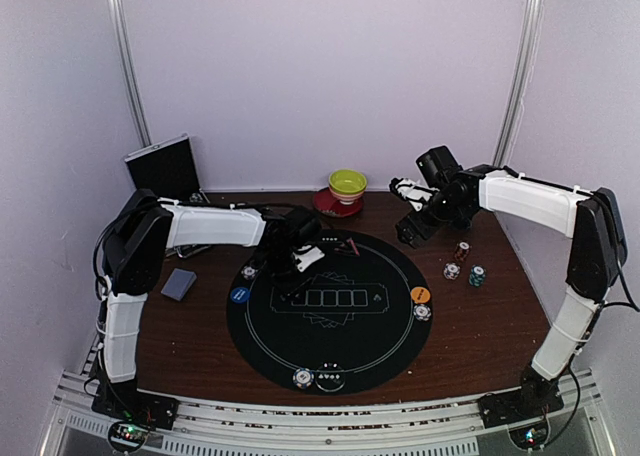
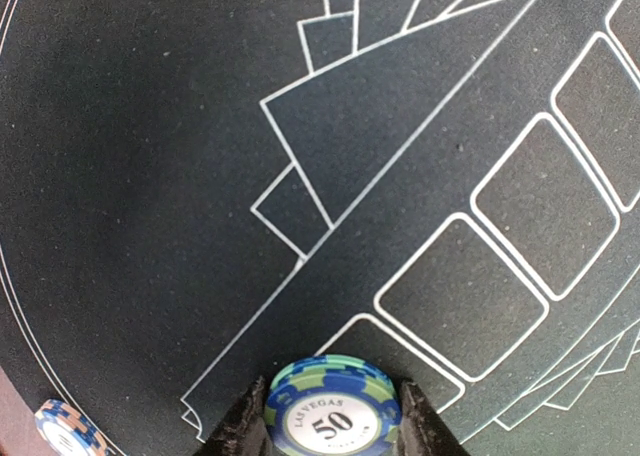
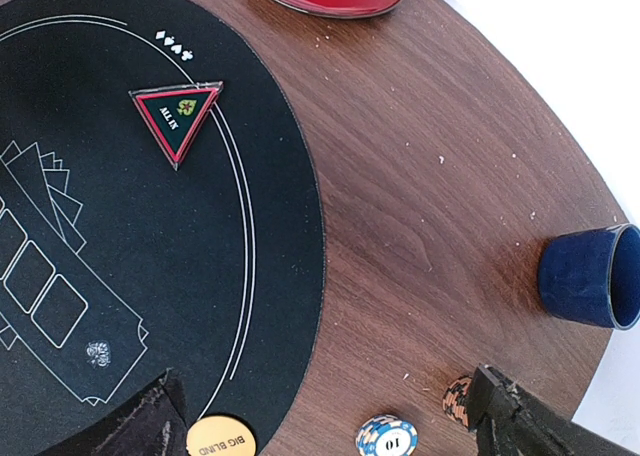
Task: Distribute texas hold em gaming equipment
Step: Pick up the pile of poker chips from the community card area.
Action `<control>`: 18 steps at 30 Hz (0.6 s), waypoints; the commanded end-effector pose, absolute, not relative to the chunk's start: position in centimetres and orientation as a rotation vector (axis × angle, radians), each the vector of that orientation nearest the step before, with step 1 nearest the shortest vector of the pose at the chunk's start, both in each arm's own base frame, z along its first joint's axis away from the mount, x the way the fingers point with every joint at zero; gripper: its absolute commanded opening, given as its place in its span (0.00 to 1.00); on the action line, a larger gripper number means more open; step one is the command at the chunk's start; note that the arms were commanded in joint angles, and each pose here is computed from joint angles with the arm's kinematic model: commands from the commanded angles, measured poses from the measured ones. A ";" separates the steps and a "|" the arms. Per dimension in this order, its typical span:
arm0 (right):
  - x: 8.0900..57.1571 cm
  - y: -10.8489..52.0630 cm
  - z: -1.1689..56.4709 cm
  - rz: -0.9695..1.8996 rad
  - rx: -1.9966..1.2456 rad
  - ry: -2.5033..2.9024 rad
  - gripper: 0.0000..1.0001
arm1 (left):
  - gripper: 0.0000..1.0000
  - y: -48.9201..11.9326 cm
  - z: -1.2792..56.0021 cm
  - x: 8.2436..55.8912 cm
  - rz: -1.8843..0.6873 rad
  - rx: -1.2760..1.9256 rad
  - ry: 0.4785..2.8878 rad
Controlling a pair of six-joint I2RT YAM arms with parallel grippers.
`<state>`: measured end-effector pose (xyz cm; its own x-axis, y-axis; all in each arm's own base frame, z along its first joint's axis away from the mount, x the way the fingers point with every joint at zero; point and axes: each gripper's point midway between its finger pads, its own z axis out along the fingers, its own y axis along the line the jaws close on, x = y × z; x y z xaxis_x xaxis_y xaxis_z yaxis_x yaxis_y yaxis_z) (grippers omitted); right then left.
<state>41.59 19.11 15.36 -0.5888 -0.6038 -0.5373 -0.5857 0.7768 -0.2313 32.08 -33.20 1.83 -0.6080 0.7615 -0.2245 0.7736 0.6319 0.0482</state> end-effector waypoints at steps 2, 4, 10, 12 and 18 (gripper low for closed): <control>41.7 18.6 17.3 -0.042 -0.833 2.315 0.99 | 0.16 -31.4 1.7 33.7 -0.002 1.216 2.659; 41.7 18.7 17.2 -0.040 -0.832 2.316 0.99 | 0.16 -31.6 2.3 34.3 -0.013 1.203 2.646; 41.6 18.7 17.3 -0.039 -0.831 2.315 0.99 | 0.16 -31.6 4.0 36.0 -0.029 1.172 2.617; 41.7 18.7 17.4 -0.039 -0.830 2.313 0.99 | 0.16 -31.5 4.5 36.6 -0.033 1.156 2.610; 41.7 18.6 17.5 -0.042 -0.828 2.310 0.99 | 0.16 -30.8 6.1 38.8 -0.054 1.101 2.588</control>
